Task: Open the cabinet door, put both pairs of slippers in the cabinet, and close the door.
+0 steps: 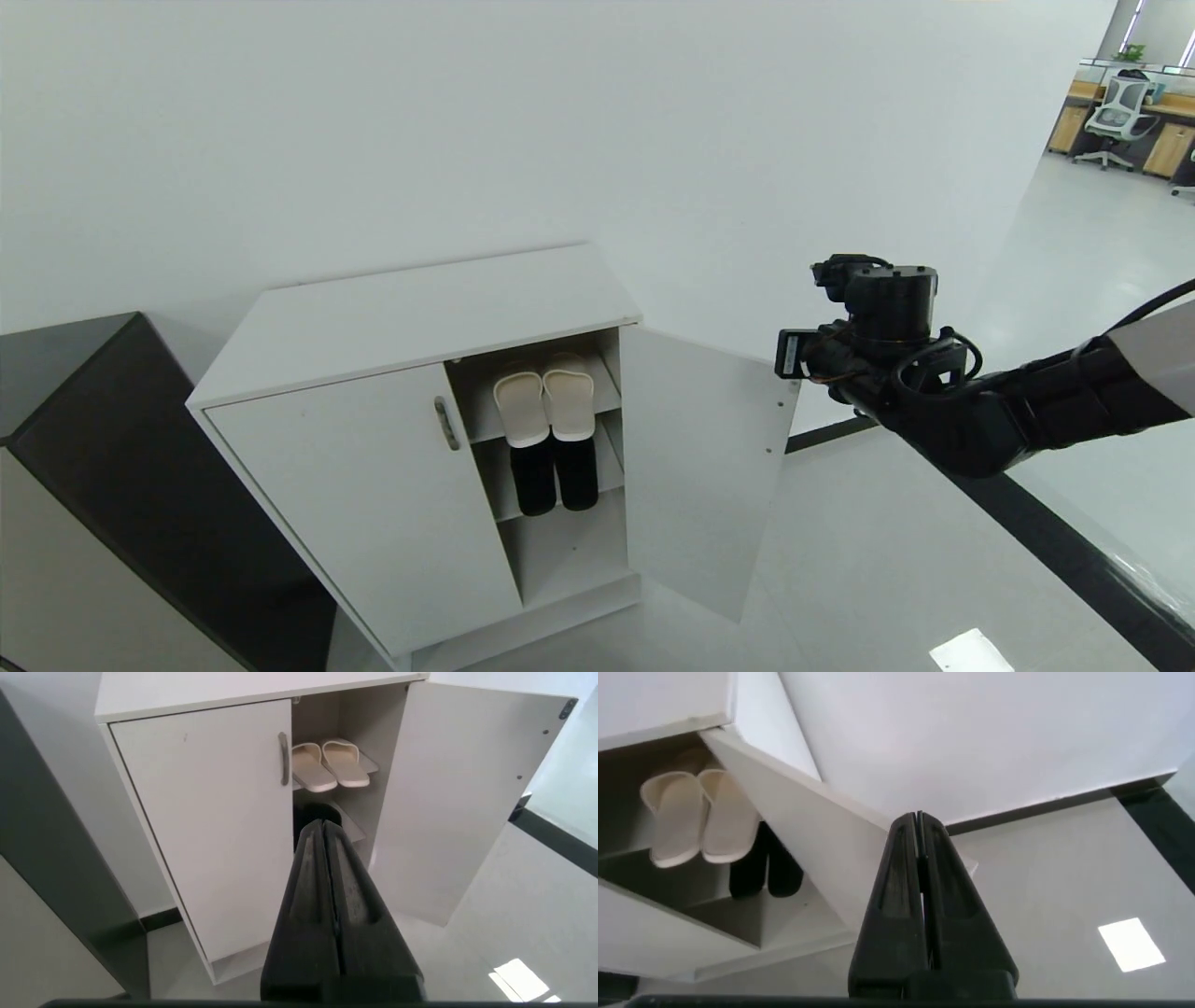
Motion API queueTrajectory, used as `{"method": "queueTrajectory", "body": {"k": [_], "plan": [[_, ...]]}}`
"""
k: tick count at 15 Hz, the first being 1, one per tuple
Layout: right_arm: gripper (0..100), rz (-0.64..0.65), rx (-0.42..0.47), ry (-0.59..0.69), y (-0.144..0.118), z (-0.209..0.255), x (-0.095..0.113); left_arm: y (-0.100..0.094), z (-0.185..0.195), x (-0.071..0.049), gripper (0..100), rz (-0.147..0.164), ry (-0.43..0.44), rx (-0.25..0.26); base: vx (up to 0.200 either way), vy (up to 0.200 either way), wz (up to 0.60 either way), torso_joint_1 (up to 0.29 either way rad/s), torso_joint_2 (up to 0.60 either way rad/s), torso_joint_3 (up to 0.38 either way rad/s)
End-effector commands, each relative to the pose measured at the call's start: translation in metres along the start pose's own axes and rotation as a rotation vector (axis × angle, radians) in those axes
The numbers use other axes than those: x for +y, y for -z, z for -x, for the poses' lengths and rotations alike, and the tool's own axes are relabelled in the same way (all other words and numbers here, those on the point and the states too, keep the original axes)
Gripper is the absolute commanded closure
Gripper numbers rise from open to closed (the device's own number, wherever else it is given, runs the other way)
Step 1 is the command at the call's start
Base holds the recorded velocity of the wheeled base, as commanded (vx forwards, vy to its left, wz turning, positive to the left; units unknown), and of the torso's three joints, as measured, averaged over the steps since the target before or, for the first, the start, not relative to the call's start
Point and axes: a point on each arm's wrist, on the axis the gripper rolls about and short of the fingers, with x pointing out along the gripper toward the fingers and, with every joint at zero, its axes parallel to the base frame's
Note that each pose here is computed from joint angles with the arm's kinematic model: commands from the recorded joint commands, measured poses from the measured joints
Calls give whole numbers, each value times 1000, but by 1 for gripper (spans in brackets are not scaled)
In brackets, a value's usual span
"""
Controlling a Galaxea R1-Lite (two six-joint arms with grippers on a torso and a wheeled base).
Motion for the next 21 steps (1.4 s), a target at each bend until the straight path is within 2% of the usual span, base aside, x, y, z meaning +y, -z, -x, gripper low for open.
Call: {"method": "queueTrajectory", "body": {"k": [1,9,17,19,21], "plan": [[100,8,28,13,13,-13,-2,0,0,0,100,0,0,0,0,0,0,0,0,0],[100,-1,22,47,23,-43,-10,0,0,0,100,2,0,0,0,0,0,0,0,0],[100,5,46,58,34,-52,-13,0,0,0,100,2,0,0,0,0,0,0,0,0],[100,9,57,51,37,-48,-10,0,0,0,100,2,0,0,0,0,0,0,0,0],[100,21,68,16,36,-31,3,0,0,0,100,2,0,0,0,0,0,0,0,0]]}}
